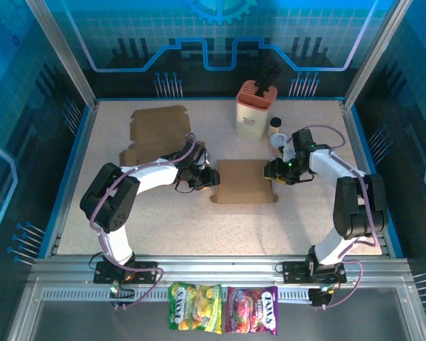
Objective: Fold the paper box
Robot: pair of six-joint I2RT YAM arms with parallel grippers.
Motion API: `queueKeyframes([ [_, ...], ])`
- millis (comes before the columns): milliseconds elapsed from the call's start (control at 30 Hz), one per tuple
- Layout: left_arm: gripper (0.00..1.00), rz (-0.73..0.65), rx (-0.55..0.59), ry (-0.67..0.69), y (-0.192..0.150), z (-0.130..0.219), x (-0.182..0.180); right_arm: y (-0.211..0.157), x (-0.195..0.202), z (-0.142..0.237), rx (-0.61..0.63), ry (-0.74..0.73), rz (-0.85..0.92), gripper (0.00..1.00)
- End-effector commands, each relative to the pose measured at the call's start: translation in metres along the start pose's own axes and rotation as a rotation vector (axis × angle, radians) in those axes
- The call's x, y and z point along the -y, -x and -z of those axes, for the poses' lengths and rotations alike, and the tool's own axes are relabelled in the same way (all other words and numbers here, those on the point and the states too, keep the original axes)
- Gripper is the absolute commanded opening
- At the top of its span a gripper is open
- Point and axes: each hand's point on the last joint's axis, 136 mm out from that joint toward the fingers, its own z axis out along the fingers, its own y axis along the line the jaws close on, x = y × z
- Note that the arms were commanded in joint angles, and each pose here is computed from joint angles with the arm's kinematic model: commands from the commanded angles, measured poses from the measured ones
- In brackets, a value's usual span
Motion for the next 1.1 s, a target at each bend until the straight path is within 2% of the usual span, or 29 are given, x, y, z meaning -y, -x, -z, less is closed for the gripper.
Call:
queueKeyframes([
  [0, 0.37, -0.003, 0.010, -0.001, 0.002, -0.003, 0.004, -0.006, 0.004, -0.011, -0.031, 0.032, -0.040, 0.49],
  [133, 0.33, -0.004, 0.010, 0.000, 0.000, -0.003, 0.004, -0.005, 0.003, -0.012, -0.033, 0.037, -0.042, 0.41],
  [367, 0.36, -0.009, 0.072, -0.042, 0.007, 0.013, 0.018, -0.003, 0.001, -0.008, -0.019, 0.037, -0.039, 0.43],
  [533, 0.40, -0.002, 0.087, -0.076, 0.011, 0.027, 0.030, -0.004, -0.001, -0.002, -0.001, 0.037, -0.032, 0.50],
  [767, 0.41, 0.033, 0.006, -0.079, 0.004, 0.007, 0.025, -0.010, 0.000, 0.004, 0.028, 0.039, -0.032, 0.65],
  [1067, 0.34, 0.034, -0.002, -0.075, 0.006, -0.005, 0.019, -0.013, 0.002, -0.004, 0.012, 0.078, -0.055, 0.69],
])
